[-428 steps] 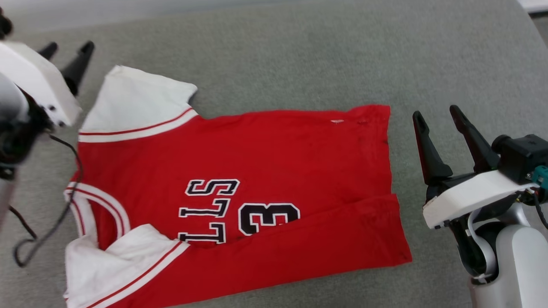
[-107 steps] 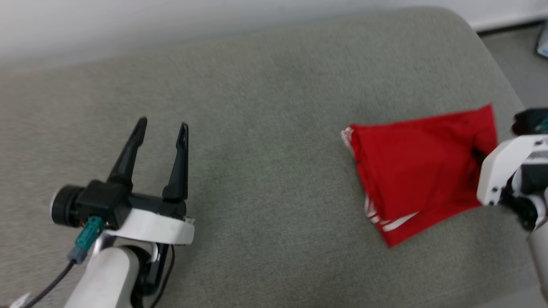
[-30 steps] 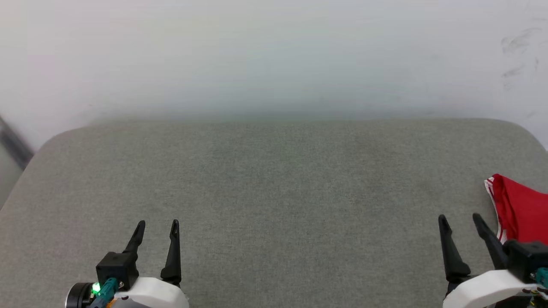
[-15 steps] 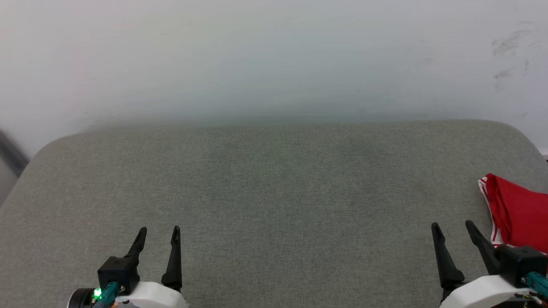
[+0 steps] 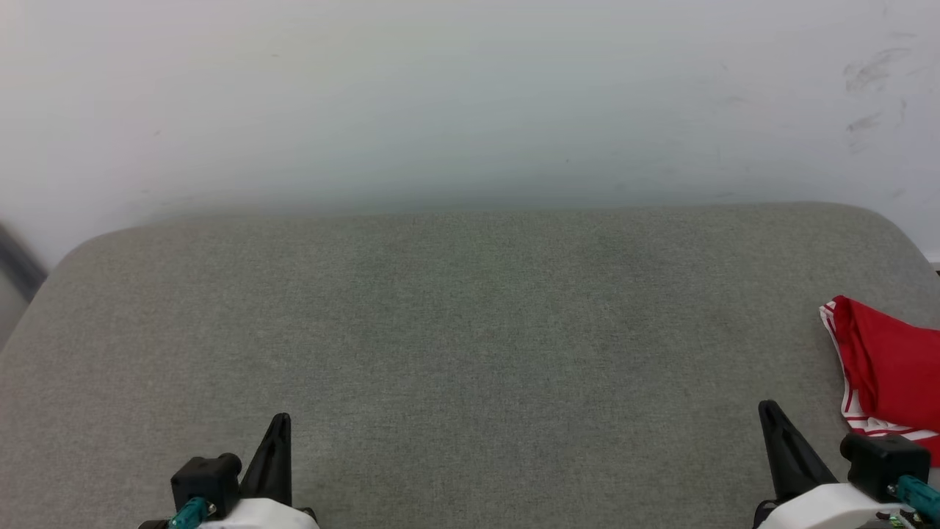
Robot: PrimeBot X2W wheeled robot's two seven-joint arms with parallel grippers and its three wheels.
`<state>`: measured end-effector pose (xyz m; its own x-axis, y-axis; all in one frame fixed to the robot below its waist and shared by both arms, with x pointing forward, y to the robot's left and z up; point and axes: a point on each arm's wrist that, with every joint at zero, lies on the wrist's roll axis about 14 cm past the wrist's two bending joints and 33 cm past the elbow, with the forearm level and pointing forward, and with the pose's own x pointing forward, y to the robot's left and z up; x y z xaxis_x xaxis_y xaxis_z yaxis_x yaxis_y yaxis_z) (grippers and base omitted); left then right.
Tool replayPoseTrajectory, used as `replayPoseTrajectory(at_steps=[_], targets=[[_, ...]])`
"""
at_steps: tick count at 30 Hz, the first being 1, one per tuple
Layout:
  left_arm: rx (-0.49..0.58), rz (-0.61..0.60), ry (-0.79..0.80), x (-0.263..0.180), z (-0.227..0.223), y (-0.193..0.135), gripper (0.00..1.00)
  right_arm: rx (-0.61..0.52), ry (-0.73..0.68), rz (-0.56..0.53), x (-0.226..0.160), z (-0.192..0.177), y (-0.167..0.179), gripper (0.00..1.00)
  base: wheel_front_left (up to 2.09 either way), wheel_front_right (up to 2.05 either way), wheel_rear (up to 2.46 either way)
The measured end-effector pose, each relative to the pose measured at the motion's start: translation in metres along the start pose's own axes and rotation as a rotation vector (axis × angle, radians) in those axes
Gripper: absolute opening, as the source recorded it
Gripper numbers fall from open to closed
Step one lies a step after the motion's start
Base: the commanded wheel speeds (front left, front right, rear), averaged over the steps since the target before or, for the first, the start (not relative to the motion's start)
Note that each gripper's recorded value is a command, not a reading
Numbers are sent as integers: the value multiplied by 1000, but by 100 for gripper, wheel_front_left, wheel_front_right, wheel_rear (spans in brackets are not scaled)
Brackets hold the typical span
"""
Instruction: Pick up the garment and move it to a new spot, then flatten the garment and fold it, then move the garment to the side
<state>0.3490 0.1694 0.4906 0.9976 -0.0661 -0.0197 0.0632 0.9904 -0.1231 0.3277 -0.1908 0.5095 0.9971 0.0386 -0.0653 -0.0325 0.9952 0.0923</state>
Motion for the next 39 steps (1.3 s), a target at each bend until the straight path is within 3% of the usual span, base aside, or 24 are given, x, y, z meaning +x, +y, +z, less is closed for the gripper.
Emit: replayPoseTrajectory(at_steps=[20,39], targets=[[-365,75,69,9,-6,14,0,376,-1,1,10,-5,-3,0,0,0,0],[-655,99,82,16,-5,18,0,661,-21,7,23,-1,-5,0,0,0,0]])
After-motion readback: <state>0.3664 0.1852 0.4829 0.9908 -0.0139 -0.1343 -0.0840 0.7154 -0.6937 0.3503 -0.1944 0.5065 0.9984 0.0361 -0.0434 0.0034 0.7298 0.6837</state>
